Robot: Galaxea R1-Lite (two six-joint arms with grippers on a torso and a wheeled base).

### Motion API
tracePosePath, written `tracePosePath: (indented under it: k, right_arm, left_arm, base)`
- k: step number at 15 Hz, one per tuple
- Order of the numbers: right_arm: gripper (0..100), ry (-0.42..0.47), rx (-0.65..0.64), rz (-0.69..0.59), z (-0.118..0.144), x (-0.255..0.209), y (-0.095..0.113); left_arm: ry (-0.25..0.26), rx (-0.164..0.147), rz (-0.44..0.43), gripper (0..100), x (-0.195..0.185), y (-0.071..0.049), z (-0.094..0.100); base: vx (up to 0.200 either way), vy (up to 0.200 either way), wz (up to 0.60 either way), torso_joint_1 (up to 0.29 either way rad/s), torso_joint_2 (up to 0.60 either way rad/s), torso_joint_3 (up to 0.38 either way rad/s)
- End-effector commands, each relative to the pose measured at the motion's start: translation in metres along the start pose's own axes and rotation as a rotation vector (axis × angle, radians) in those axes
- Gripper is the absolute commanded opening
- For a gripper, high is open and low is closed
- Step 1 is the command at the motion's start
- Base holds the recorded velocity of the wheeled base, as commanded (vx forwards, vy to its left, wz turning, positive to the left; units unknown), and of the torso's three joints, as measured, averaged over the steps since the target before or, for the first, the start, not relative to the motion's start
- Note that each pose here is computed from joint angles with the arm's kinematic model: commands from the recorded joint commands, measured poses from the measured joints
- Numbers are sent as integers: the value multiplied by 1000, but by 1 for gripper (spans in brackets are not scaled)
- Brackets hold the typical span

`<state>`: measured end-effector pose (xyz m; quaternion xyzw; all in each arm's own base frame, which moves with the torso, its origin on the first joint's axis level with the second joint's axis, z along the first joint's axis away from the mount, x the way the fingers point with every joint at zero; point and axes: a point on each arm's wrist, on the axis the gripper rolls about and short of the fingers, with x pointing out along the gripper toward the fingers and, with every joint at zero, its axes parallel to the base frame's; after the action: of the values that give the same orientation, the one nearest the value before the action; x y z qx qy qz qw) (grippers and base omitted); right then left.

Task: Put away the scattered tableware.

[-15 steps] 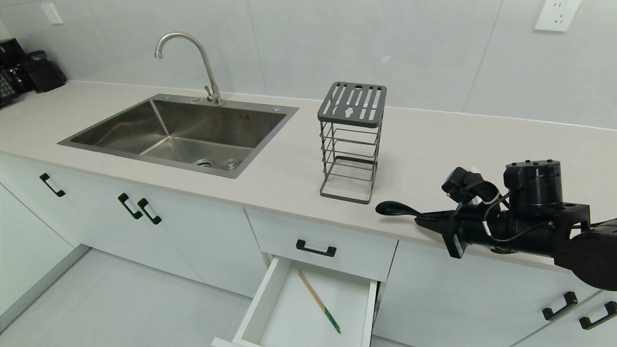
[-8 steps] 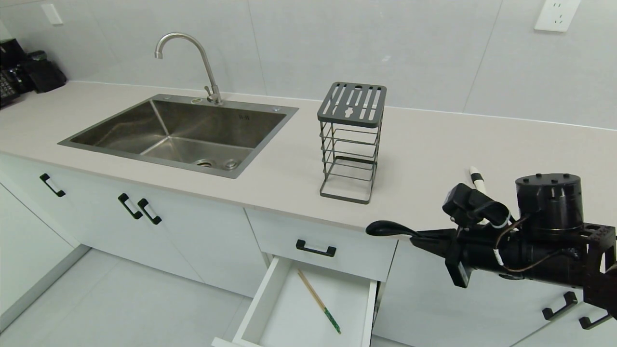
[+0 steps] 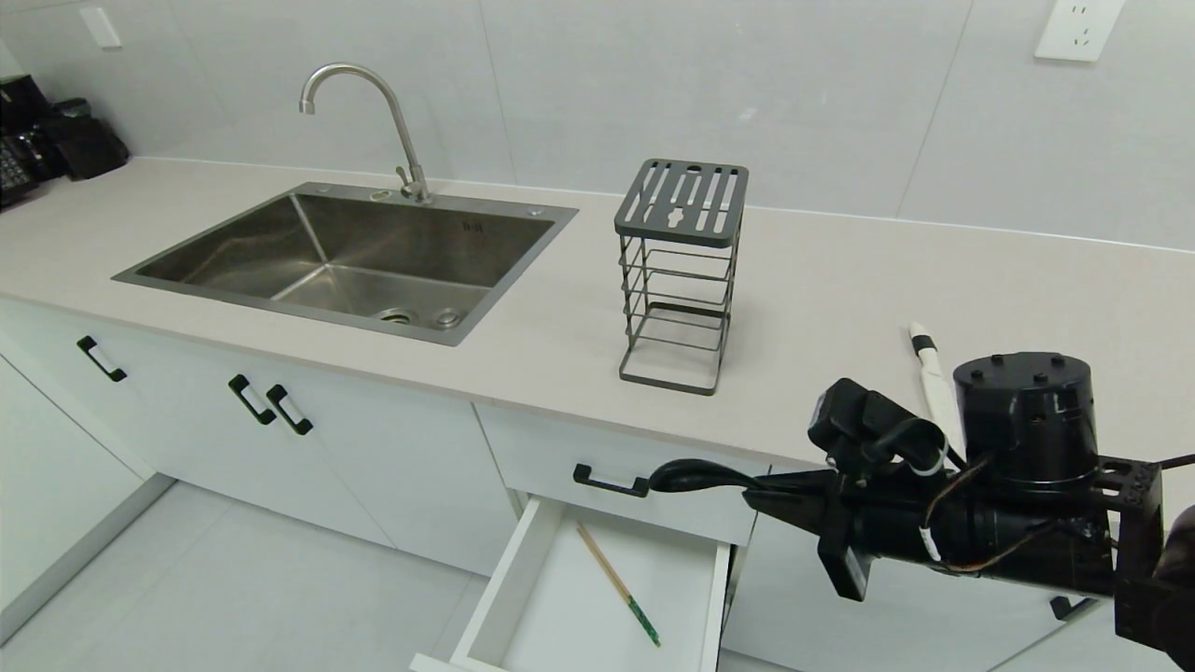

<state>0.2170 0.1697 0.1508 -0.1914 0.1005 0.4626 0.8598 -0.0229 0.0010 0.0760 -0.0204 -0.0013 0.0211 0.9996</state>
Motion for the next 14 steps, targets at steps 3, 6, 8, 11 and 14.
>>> tracePosePath:
  k: [3, 6, 8, 11, 14]
  right_arm:
    - [0, -43, 54, 71, 16, 15, 31]
    - [0, -61, 46, 100, 25, 34, 38]
    - [0, -45, 78, 128, 26, 49, 58]
    - [0, 28, 118, 152, 15, 64, 83]
    - [0, 65, 172, 145, 11, 67, 97]
  left_arm:
    - [0, -1, 1, 100, 0, 0, 0]
    - [0, -1, 1, 100, 0, 0, 0]
    - [0, -1, 1, 100, 0, 0, 0]
    - [0, -1, 1, 100, 0, 0, 0]
    - [0, -1, 1, 100, 0, 0, 0]
  base:
    - [0, 0, 0, 0, 0, 0]
    - [0, 0, 0, 0, 0, 0]
    - [0, 0, 0, 0, 0, 0]
    - [0, 0, 0, 0, 0, 0]
    - [0, 0, 0, 0, 0, 0]
